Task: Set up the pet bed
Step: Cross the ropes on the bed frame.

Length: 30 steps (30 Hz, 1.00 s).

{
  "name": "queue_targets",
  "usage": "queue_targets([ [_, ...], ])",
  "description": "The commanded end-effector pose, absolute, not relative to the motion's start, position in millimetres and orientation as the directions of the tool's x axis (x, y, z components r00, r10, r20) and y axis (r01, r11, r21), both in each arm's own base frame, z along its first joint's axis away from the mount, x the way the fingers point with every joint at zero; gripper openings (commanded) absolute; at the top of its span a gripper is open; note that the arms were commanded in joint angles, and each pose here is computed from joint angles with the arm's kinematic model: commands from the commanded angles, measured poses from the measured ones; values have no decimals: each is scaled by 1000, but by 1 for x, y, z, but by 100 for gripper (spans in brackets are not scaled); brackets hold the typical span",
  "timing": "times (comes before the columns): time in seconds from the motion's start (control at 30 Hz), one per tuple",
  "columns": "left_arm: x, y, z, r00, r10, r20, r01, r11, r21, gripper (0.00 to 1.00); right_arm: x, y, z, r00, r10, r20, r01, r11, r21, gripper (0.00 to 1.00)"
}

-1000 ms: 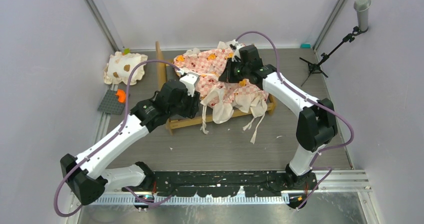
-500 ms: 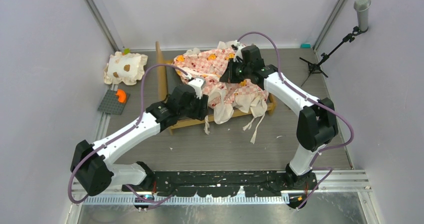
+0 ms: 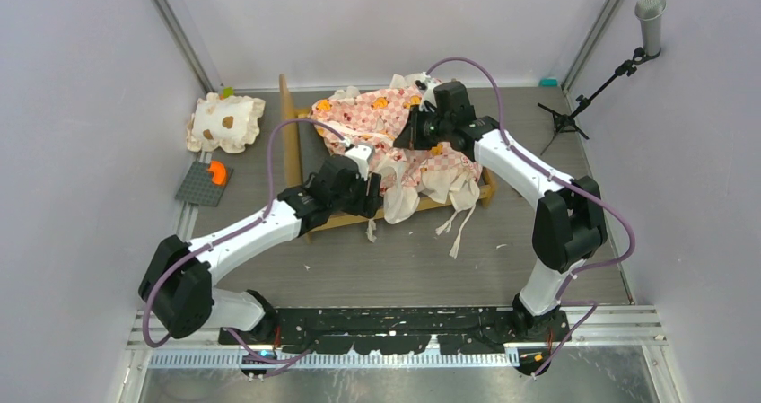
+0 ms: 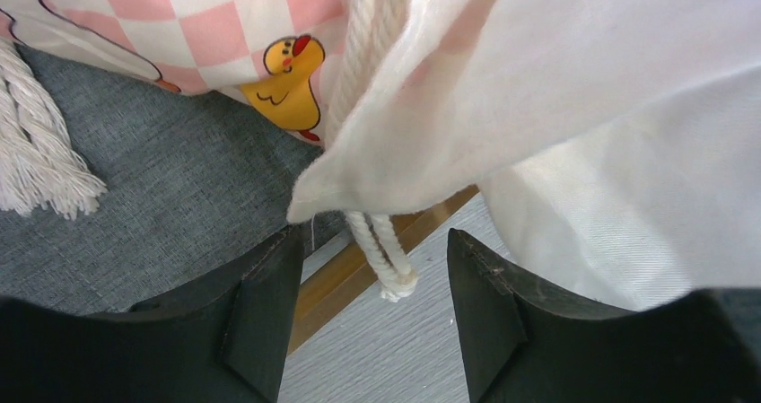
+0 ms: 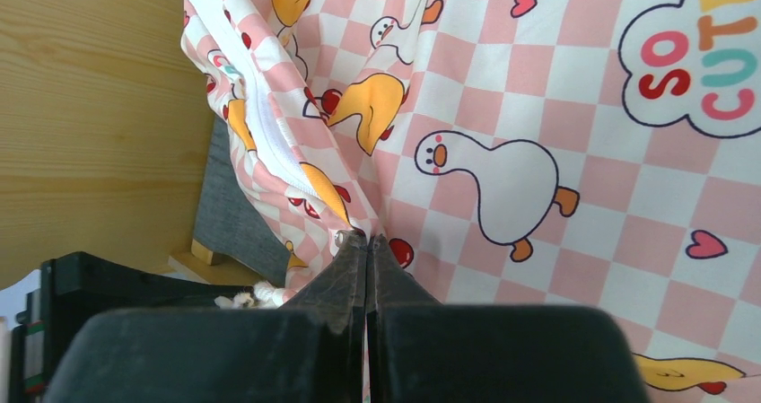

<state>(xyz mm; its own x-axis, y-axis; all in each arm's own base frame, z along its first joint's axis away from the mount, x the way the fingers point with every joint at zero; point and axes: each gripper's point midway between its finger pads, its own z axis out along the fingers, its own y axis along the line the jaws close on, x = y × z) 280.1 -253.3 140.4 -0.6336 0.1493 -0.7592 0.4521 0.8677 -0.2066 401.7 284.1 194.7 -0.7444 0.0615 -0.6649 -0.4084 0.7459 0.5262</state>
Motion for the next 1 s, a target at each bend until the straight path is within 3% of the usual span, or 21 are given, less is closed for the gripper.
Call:
queue_targets([
  [0.0,291,-258,140,-614,95,-784,439,866,-239,61,405,285,211,-716,80,-694,-437,724,534,1],
  [0.27,290,-263,136,-621,59,-782,467,829,-308,53,404,286,208,-721,76,-689,-437,721,537,1],
  [0.73,292,-257,143,-647,-65,-760,454,768,-452,31,404,287,203,-731,73,-678,-432,720,543,1],
  [0.97,291,-260,166,-623,-66,-780,489,745,-454,3,403,287,201,-732,69,-678,-433,721,541,1],
])
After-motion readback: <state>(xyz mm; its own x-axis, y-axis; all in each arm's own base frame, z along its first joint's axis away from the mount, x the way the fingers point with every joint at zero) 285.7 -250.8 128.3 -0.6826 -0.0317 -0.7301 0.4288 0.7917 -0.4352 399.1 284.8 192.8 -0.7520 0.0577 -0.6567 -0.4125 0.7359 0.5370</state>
